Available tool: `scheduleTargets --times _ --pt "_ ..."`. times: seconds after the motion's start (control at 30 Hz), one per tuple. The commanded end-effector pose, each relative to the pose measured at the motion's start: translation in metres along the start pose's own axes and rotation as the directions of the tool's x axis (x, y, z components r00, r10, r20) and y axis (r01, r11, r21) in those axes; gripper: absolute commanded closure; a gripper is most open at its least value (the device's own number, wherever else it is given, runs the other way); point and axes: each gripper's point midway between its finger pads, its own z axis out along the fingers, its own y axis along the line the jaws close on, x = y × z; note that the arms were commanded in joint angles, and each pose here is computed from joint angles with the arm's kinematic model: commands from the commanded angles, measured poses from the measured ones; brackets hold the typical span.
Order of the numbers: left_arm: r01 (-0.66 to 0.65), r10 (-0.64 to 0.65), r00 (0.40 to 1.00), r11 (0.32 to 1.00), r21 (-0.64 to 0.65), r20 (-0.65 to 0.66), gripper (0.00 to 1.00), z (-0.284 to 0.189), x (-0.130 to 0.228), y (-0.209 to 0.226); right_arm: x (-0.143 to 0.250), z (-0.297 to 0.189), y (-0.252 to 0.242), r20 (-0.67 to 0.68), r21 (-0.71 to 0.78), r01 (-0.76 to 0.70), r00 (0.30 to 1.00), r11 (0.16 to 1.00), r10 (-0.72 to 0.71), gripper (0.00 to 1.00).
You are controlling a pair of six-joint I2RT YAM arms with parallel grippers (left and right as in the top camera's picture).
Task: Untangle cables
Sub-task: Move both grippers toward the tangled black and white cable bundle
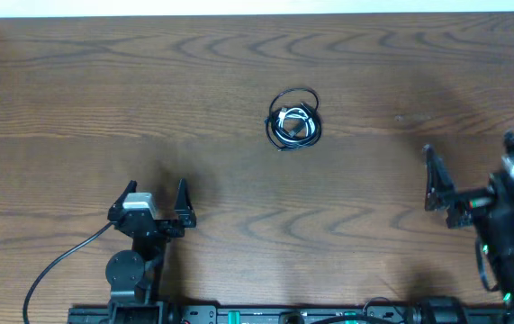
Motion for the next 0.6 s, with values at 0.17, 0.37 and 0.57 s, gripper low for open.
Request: scheduleTargets --times 0.17,0.37,0.57 --pt "0.12 -0.136 0.982 0.985 0.127 0.129 0.01 -0.02 -0.077 -0.028 0.02 0.05 0.07 -0.372 -0.42 -0.25 0.924 0.873 0.086 0.01" --pt "0.127 -0.115 0.991 0.964 0.235 -0.062 0.01 -0.019 -0.117 -0.062 0.053 0.097 0.07 -0.537 -0.348 -0.425 0.821 0.835 0.194 0.01" --pt "0.242 -0.062 0.777 0.948 0.206 -0.627 0.01 0.013 -0.096 -0.083 0.098 0.125 0.074 -0.709 -0.192 -0.474 0.672 0.859 0.212 0.01"
